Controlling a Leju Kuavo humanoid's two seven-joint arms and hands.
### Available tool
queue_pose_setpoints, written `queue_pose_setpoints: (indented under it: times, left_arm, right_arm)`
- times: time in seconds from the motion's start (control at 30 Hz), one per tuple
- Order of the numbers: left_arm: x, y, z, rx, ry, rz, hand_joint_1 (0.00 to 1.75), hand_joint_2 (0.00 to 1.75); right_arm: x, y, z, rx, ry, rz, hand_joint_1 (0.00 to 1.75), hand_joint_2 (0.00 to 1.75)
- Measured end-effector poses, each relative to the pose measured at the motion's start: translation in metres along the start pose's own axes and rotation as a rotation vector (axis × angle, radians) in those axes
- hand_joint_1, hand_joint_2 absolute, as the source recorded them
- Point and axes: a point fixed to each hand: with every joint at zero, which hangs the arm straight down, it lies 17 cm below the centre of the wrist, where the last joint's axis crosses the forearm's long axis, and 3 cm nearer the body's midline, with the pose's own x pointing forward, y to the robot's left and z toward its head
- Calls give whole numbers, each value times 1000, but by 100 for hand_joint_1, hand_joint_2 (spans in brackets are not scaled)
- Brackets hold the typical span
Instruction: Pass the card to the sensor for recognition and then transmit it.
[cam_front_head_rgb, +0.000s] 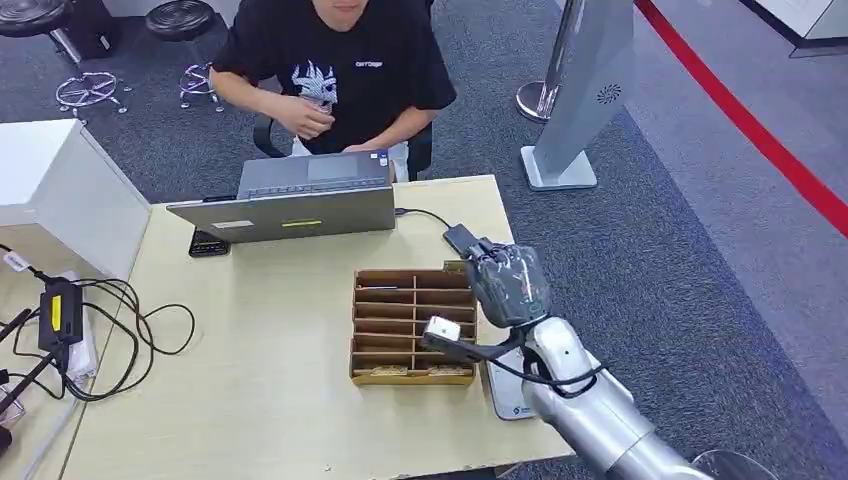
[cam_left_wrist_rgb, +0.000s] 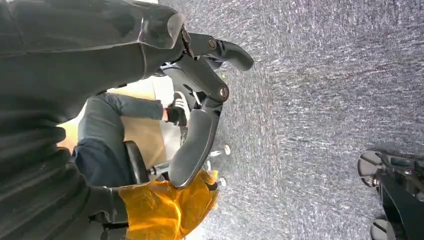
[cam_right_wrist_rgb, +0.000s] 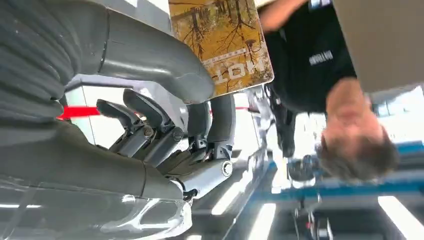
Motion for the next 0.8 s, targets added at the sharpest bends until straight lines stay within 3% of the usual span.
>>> queue_pose_setpoints:
  times: [0.4, 0.8]
  left_arm:
    - [0, 0, 0, 1, 1, 1, 0, 175]
    - [10, 2, 2, 9, -16, -69, 0, 175]
  right_arm:
    - [-2, -81, -31, -214, -13, -9, 175, 175]
    - [-4, -83, -131, -99, -15, -58, 175, 175]
